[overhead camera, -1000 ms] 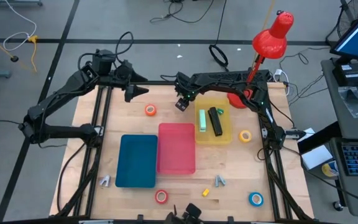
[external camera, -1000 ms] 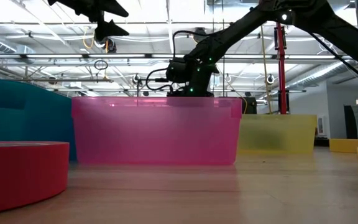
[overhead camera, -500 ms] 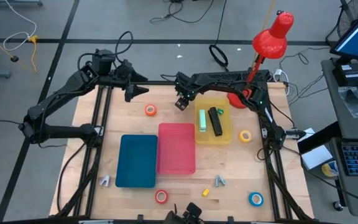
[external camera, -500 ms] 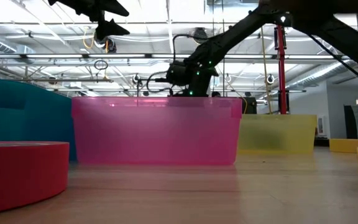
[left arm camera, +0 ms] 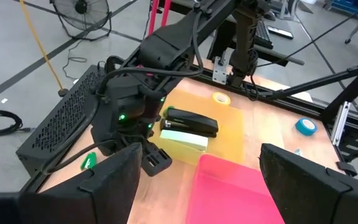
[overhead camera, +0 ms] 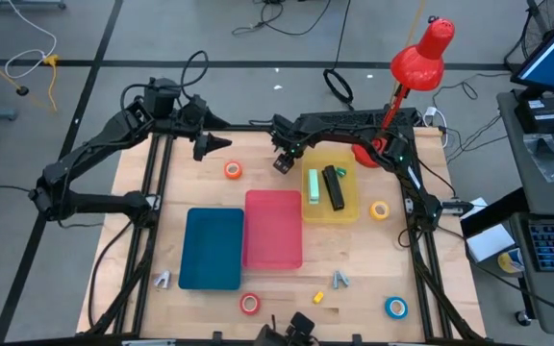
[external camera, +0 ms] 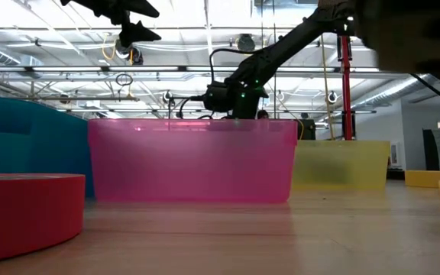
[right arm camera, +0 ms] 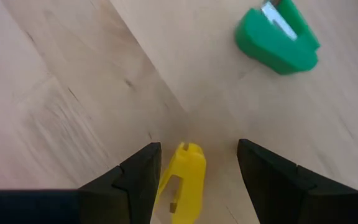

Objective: Pick and place Stapler, Stapler remover, tape
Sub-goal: Put the top yellow stapler into the yellow bin

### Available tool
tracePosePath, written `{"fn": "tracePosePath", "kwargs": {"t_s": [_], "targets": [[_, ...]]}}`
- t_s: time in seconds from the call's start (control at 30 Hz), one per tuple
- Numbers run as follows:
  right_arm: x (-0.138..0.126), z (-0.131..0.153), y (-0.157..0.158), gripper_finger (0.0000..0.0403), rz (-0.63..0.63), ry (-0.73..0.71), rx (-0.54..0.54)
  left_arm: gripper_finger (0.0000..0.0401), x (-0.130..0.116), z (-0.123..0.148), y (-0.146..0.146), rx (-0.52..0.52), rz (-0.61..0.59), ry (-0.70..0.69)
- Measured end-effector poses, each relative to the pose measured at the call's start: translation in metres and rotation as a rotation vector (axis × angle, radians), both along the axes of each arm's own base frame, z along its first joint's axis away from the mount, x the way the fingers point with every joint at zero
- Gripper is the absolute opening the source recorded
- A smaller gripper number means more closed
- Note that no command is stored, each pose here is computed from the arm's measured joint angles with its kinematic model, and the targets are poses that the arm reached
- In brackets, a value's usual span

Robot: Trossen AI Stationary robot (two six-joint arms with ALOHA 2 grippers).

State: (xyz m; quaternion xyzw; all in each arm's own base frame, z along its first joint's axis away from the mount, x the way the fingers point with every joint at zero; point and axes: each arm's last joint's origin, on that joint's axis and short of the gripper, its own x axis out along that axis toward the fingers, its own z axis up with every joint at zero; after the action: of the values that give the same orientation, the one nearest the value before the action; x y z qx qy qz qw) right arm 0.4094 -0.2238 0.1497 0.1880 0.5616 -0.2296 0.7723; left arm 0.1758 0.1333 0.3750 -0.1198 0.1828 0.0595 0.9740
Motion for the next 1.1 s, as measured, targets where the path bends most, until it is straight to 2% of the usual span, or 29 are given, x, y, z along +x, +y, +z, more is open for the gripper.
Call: {"fn": "tracePosePath", "kwargs": {"t_s": [0.37, 0.83, 0.9, 1.1], "targets": [[-0.001, -0.001, 0.005, 0.0199, 0.044, 0.051, -0.020, 0.0324, 0.001, 0.001, -0.001, 0.013, -0.007, -0.013], [-0.003, -0.001, 0.001, 0.0058, 0.035, 0.046, -0.017, 0.0324, 0.001, 0.001, -0.001, 0.010, -0.006, -0.013], [-0.003, 0.000, -0.001, 0.0046, 0.031, 0.035, -0.022, 0.0324, 0.001, 0.001, -0.001, 0.010, -0.006, -0.014], [0.005, 0.006, -0.006, 0.0045, 0.026, -0.065, -0.076, 0.0324, 0.001, 0.002, -0.001, 0.006, -0.004, -0.014]]}}
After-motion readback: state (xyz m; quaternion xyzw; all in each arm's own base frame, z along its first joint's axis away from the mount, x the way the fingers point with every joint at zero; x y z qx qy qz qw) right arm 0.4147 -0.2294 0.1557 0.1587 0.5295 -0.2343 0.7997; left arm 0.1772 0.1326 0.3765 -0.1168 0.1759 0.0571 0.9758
